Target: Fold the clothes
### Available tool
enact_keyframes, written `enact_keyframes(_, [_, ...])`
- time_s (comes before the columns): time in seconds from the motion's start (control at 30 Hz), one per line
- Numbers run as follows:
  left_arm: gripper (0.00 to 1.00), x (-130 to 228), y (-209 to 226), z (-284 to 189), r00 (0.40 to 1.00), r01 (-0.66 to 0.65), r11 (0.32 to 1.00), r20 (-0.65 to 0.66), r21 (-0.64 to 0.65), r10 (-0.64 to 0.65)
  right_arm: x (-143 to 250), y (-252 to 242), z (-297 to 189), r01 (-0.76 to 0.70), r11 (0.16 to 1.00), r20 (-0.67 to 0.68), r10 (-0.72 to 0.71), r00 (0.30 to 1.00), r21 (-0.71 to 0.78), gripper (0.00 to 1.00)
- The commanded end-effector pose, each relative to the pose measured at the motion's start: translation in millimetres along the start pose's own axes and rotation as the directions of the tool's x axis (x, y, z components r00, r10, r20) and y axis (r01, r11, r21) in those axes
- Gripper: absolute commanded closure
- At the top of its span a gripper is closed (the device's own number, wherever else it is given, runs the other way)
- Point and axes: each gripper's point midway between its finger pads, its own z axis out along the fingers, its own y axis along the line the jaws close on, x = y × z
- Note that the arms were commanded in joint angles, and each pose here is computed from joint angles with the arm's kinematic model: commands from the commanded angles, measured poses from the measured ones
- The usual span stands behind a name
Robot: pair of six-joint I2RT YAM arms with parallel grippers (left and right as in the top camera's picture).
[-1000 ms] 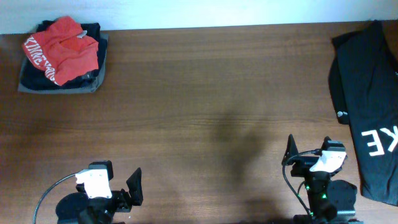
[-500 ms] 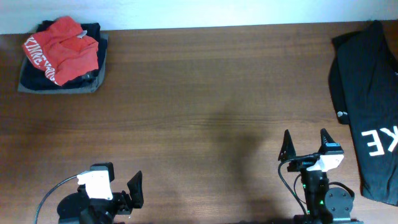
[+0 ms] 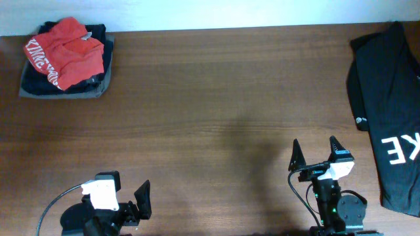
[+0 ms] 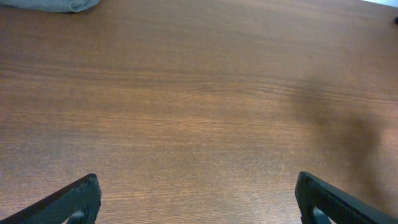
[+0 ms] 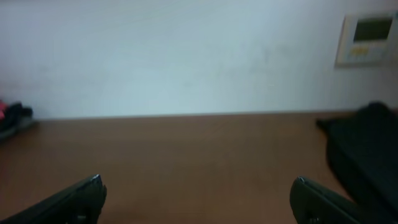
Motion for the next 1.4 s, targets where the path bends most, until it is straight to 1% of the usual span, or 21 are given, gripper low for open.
enact_keyframes(0.0, [0.01,-0.2,1.4,-0.2,1.0,0.007,1.0,0.004,-0.008,-0.007,15.2,-4.5,-0.9,-0.01,1.0,-0.056,0.011,0.998,0.022,0.01])
enact_keyframes(0.03, [0.01,-0.3,1.4,-0.2,1.0,0.007,1.0,0.004,-0.008,-0.007,22.3,-5.1,-1.4,-0.007,1.0,-0.085,0.009,0.996,0.024,0.01])
enact_keyframes(0.07, [0.01,-0.3,1.4,-0.2,1.0,0.007,1.0,0.004,-0.008,-0.007,20.6,-3.8,-1.2,0.036,0.999,-0.079,-0.035,0.996,0.014,0.01])
enact_keyframes(0.17, [0.01,-0.2,1.4,-0.2,1.0,0.007,1.0,0.004,-0.008,-0.007,20.9,-4.3,-1.3,0.093,0.996,-0.081,-0.092,0.993,0.011,0.01])
enact_keyframes(1.37, [0.0,-0.3,1.4,-0.3,1.0,0.007,1.0,0.005,-0.008,-0.007,20.8,-4.2,-1.2,0.092,0.996,-0.081,-0.091,0.993,0.011,0.01])
